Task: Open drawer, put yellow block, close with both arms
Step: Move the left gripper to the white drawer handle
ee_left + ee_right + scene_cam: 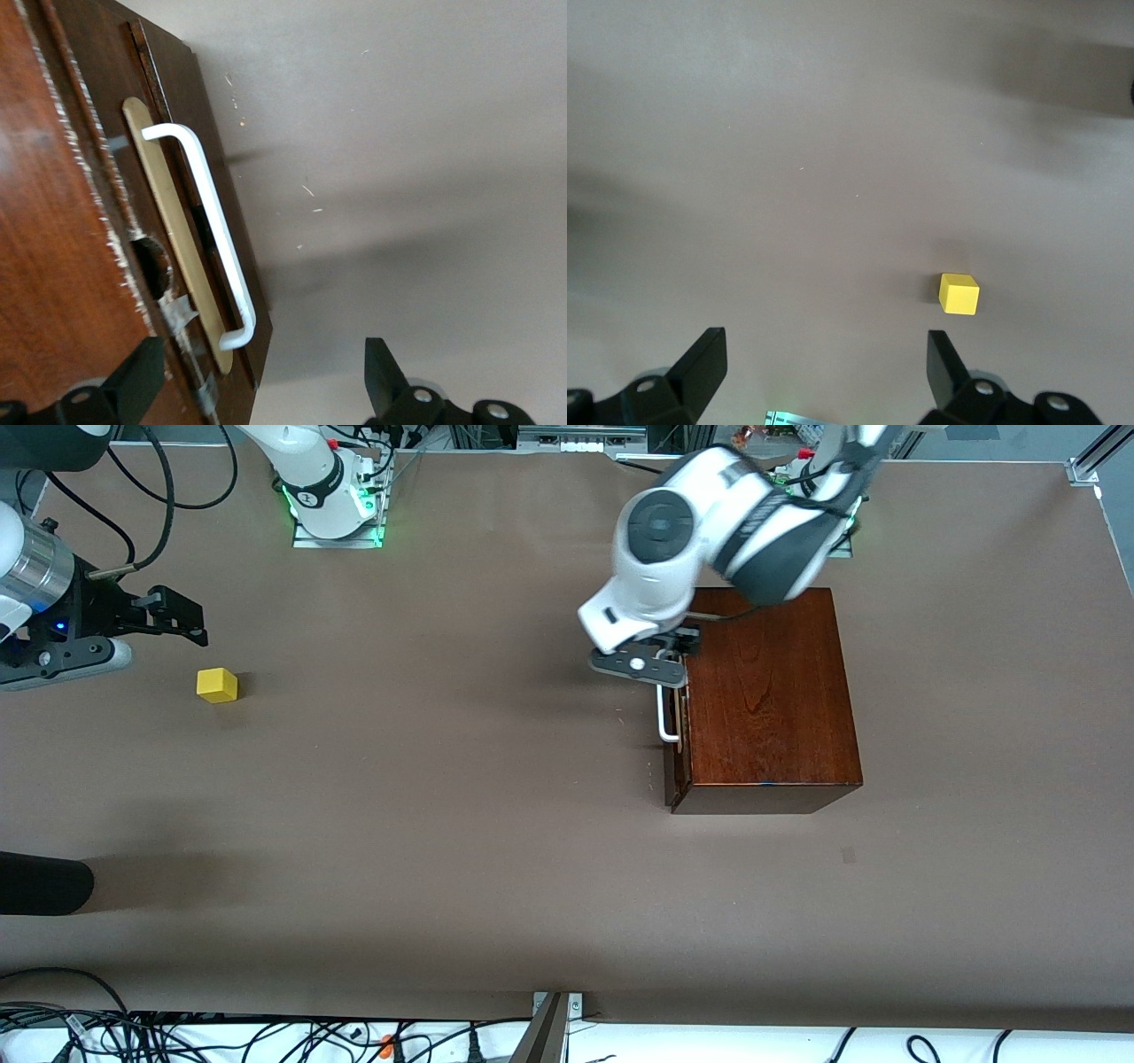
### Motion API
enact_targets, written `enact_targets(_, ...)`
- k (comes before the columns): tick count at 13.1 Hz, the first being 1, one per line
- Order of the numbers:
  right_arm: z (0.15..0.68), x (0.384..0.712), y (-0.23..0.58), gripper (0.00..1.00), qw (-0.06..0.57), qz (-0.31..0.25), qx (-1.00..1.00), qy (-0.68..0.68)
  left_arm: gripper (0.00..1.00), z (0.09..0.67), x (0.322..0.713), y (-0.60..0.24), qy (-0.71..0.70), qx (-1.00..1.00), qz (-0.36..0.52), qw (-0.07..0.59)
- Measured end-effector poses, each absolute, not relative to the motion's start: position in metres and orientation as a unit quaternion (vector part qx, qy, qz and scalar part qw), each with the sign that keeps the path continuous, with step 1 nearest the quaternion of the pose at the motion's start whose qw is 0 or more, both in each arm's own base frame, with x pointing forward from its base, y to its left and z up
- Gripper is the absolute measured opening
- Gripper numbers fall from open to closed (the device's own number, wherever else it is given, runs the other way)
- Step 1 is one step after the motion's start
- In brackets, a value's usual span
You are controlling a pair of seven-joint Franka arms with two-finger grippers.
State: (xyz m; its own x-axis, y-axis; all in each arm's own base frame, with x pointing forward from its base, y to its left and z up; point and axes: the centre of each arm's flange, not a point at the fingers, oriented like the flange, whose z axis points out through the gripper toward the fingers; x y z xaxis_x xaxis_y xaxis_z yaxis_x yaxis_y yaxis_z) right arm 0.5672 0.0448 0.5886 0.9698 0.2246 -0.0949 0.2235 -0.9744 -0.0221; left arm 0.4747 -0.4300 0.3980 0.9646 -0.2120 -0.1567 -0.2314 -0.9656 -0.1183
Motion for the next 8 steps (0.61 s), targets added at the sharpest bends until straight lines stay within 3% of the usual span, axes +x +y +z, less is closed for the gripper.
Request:
enact_targets(2,0.589,0.567,0.045,1.00,0.006,0.048,-0.992,-0.113,1.00,0.373,0.468,-0.442,0.105,-0.987,0.059,0.105)
enact_targets(8,0.589,0.567,0.045,1.00,0.006,0.048,-0.992,-0.113,1.00,0.330,0.468,-0.443,0.069,-0.989,0.046,0.120)
